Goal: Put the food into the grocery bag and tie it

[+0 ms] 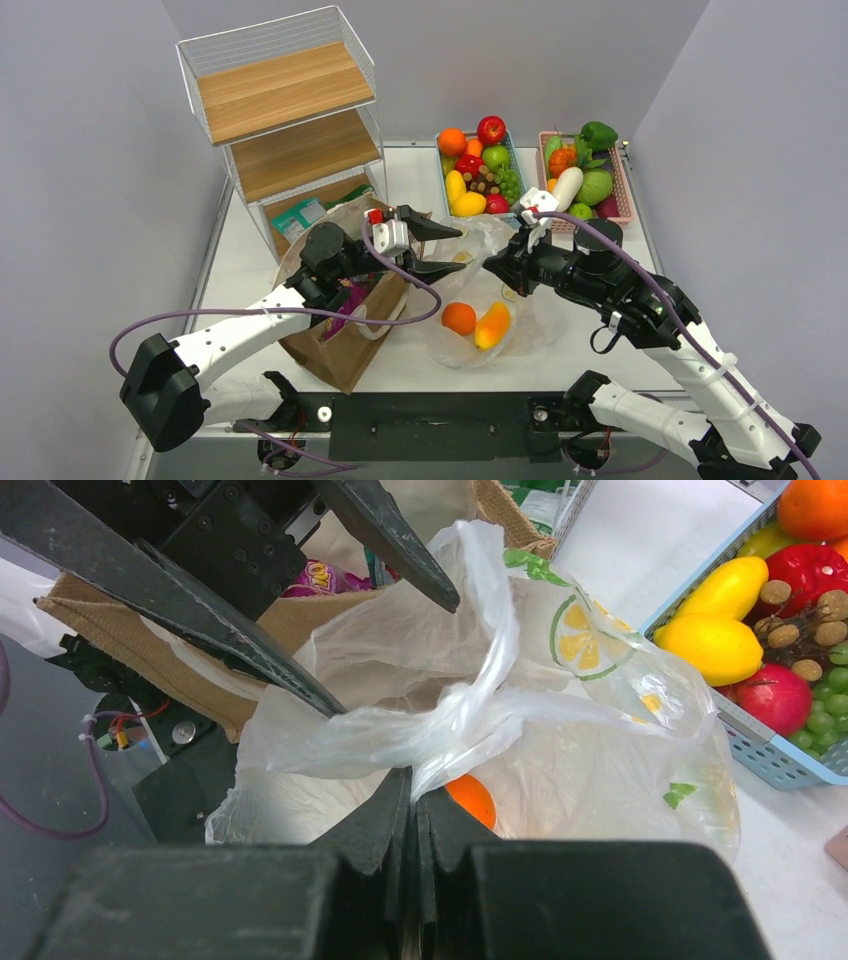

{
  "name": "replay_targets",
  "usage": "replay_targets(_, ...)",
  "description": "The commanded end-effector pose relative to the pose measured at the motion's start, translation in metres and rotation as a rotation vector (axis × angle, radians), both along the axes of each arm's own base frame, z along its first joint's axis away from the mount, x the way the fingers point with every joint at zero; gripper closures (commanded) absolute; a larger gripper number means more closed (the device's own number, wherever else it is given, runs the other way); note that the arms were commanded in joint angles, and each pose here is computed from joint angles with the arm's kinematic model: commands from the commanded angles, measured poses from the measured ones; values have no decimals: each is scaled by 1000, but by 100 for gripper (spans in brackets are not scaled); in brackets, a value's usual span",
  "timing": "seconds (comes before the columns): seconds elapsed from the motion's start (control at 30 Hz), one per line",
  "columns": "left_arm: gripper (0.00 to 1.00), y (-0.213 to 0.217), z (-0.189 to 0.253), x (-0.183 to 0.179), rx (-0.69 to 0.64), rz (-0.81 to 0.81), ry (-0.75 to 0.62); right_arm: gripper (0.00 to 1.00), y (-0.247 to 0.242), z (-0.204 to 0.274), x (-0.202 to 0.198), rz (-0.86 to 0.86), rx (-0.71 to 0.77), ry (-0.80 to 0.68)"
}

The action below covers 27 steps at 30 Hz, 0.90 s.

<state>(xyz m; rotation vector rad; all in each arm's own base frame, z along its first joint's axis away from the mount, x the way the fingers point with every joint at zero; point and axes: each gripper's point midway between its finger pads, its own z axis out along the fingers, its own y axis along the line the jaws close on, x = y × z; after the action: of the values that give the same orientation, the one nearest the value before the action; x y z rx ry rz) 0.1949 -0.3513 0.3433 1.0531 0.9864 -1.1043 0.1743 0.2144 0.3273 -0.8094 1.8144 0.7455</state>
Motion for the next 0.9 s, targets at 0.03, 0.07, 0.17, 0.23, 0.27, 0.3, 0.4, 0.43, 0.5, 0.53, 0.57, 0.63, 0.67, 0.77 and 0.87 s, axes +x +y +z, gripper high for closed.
replay_targets(0.03, 46, -2, 28, -18, -85, -96, -53, 100, 0, 19, -1, 6, 59, -52)
replay_targets(0.07, 46, -3, 26, -17, -81, -100, -50, 100, 0, 20, -2, 9, 61, -53)
replay_targets(0.17, 47, -8, 23, -16, -70, -120, -53, 100, 1, 21, -4, 23, 68, -52)
replay_targets(0.23, 47, -11, 21, -13, -61, -120, -53, 100, 3, 23, -5, 30, 73, -50)
replay_targets(0.27, 47, -13, 21, -12, -58, -120, -52, 100, 4, 22, -5, 35, 75, -48)
replay_targets(0.3, 47, -15, 21, -9, -56, -116, -58, 100, 5, 23, -6, 43, 79, -46)
replay_targets(0.4, 48, -18, 21, -2, -57, -91, -59, 100, 6, 24, -7, 50, 87, -43)
replay_targets(0.43, 48, -19, 20, 0, -57, -84, -60, 100, 7, 23, -8, 51, 88, -41)
replay_targets(0.5, 48, -20, 21, 3, -63, -67, -64, 100, 7, 23, -8, 54, 91, -38)
replay_targets(0.53, 48, -21, 21, 4, -66, -59, -63, 100, 7, 22, -8, 57, 91, -36)
replay_targets(0.57, 48, -21, 20, 5, -66, -54, -66, 100, 8, 22, -9, 60, 92, -34)
replay_targets(0.63, 48, -23, 20, 5, -68, -52, -66, 100, 9, 21, -9, 65, 94, -30)
replay_targets(0.67, 48, -24, 21, 5, -73, -53, -70, 100, 10, 20, -10, 70, 93, -27)
replay_targets(0.77, 48, -27, 20, 6, -73, -55, -65, 100, 10, 19, -10, 70, 95, -27)
replay_targets(0.87, 48, -31, 23, 8, -88, -48, -68, 100, 11, 19, -9, 74, 97, -25)
